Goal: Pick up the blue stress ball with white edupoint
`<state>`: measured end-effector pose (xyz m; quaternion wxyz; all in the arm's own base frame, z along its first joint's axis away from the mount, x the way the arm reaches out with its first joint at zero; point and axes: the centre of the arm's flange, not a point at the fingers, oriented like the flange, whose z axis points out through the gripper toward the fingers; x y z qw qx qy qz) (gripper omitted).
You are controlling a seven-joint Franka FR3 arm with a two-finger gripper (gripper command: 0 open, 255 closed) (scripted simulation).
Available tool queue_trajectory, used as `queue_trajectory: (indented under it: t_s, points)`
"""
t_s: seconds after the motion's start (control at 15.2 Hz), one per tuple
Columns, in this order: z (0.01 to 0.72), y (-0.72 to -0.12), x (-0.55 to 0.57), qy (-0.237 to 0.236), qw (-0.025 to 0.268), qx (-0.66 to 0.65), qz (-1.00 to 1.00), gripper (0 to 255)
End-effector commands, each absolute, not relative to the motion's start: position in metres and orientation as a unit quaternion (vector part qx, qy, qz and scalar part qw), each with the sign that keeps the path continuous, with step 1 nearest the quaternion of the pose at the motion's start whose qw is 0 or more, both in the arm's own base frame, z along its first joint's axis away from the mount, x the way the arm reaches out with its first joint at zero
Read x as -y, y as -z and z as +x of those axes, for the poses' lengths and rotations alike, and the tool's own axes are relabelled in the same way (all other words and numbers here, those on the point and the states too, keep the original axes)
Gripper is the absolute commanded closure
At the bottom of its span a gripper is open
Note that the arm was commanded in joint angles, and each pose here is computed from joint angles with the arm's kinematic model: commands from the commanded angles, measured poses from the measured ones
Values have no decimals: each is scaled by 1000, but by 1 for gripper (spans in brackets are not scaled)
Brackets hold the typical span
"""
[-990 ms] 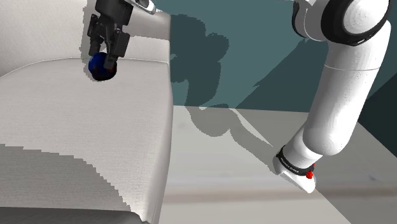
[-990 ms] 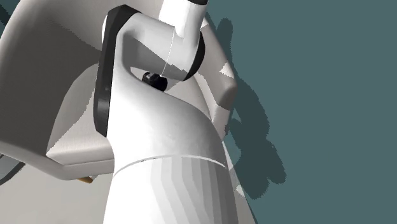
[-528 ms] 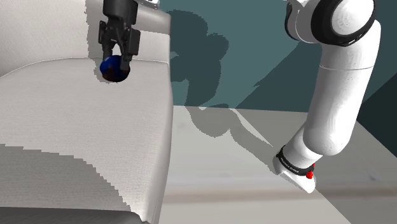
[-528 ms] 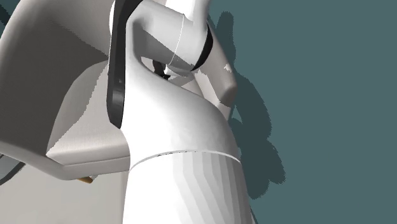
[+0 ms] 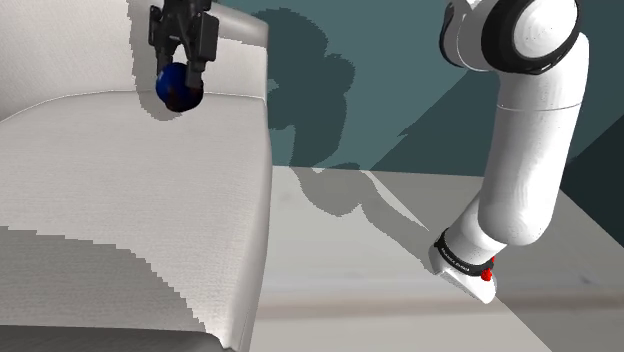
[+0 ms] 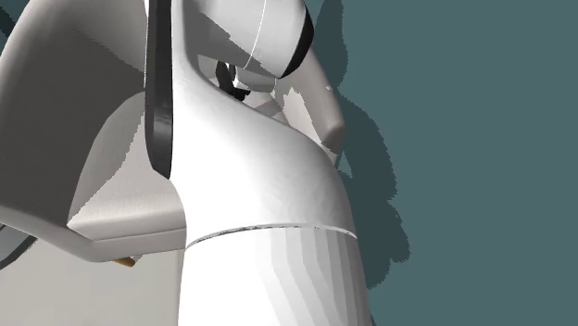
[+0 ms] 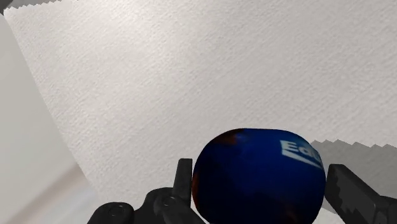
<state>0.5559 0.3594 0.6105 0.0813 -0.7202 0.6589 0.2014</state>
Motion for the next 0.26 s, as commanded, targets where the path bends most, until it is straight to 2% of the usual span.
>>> queue_trajectory:
  t_s: [0.0, 0.2]
  points:
    - [557, -620, -359, -201, 81, -659, -720, 255]
    - [557, -626, -359, -201, 81, -659, -720, 255]
